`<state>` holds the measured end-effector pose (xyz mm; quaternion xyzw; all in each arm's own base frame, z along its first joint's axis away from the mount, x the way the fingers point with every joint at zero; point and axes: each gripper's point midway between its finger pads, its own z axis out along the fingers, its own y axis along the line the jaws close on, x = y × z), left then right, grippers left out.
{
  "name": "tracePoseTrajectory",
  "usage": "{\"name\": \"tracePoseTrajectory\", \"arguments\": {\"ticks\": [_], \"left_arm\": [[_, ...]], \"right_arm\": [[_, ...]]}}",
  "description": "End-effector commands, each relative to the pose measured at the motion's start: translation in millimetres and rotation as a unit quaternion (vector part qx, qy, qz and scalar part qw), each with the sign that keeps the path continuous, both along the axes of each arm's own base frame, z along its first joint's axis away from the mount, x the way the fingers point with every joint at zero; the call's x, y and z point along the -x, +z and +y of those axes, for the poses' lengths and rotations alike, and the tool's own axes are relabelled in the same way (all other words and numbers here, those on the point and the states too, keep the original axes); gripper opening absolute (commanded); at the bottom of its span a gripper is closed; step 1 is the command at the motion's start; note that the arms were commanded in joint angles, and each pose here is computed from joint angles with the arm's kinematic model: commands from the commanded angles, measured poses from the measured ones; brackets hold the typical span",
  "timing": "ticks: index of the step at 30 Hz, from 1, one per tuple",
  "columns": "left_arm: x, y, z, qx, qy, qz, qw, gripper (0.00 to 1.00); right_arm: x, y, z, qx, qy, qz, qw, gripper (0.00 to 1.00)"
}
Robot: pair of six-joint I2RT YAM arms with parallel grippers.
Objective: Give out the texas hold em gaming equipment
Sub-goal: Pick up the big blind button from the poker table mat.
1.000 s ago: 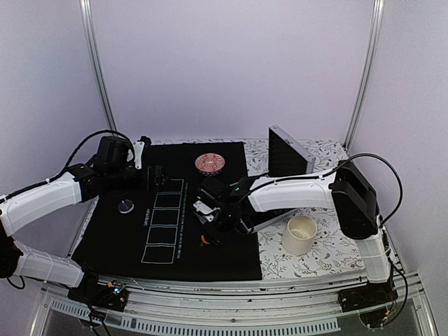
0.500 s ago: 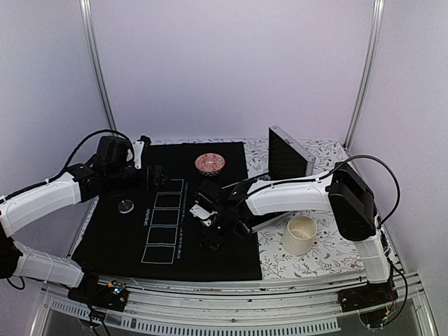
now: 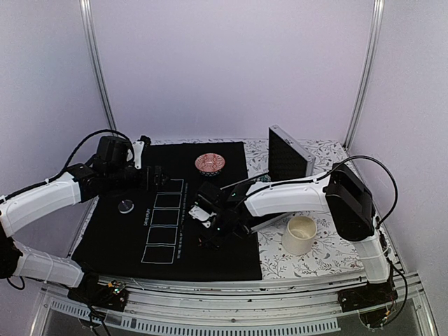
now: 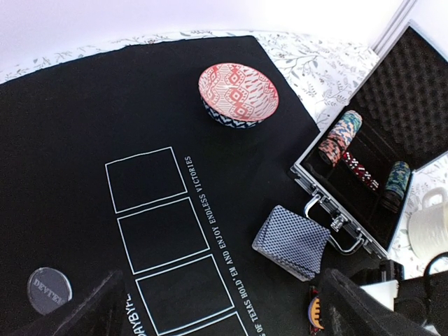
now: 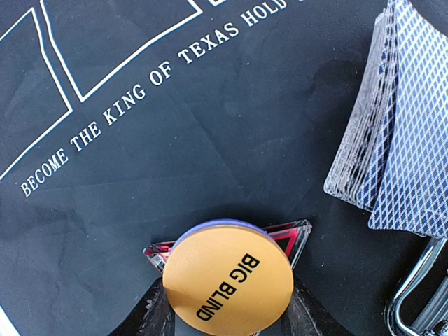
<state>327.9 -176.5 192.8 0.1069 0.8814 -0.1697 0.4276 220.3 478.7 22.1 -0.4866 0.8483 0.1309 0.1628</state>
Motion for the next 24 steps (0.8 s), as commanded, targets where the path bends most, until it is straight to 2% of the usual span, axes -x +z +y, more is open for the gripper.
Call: {"name": "tracePoseTrajectory", "arguments": {"ticks": [1,15,24], "left_arm": [[1.7,-0.3,0.2,-0.005,-0.004,-0.007,1.0,0.97],[6.8,1.9,-11.5,0.011,-0.038,-0.007,0.999,0.98],[29.8,3.3,-34.3,0.06,-0.1,0.013,0.993,0.93]], "right_arm": [[-0.1,3.6,-0.7,-0.004,0.002,-0.01,1.0,0.4],[7.2,37.5,-8.6,-0.052,0.003,-0.02,0.998,0.38],[5.9,80.4,-13.0,-0.095,0.019,-0.062,0.993,0.36]]}}
